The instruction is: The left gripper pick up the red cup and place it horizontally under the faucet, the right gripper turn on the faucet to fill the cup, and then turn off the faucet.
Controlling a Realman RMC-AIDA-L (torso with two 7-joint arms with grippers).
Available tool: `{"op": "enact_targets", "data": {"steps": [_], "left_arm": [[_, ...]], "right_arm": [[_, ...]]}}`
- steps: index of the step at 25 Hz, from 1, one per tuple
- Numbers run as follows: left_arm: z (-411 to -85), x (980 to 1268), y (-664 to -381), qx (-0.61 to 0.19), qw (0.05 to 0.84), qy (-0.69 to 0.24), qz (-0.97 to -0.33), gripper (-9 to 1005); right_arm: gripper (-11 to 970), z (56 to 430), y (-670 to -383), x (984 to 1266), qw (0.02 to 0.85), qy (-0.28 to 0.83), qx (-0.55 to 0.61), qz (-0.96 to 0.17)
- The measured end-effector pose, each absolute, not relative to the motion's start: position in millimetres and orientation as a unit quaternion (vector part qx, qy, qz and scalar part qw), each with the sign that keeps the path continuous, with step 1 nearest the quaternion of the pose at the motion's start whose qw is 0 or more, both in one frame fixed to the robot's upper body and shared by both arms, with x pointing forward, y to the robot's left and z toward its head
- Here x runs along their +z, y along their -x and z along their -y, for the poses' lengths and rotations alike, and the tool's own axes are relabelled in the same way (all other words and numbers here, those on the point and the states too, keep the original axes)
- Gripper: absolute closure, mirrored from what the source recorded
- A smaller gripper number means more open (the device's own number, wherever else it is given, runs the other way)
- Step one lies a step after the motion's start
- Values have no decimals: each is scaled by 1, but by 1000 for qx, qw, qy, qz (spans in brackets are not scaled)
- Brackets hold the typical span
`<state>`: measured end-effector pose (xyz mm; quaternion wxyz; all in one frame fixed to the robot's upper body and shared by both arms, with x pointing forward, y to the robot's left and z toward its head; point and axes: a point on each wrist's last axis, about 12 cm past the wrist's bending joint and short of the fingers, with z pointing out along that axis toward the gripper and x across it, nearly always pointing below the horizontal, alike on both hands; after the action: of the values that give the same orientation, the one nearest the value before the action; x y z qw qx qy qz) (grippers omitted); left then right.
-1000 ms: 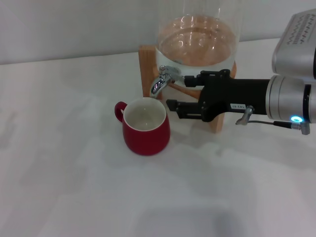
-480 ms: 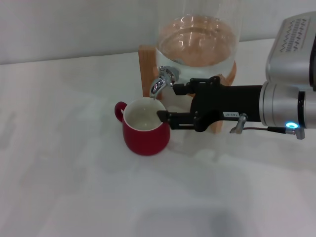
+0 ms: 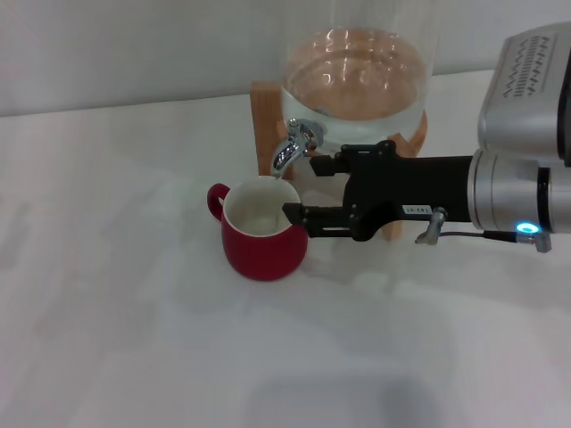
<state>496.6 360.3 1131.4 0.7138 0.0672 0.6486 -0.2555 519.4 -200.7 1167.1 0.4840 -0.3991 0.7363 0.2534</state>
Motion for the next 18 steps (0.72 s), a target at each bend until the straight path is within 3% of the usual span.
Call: {"op": "enact_targets", "data": {"steps": [18], "left_arm": [[-358,1144,-476,-292,721,-157,-609,419]], "right_arm": [[239,248,-513,1164,497,344,235,-761]]}}
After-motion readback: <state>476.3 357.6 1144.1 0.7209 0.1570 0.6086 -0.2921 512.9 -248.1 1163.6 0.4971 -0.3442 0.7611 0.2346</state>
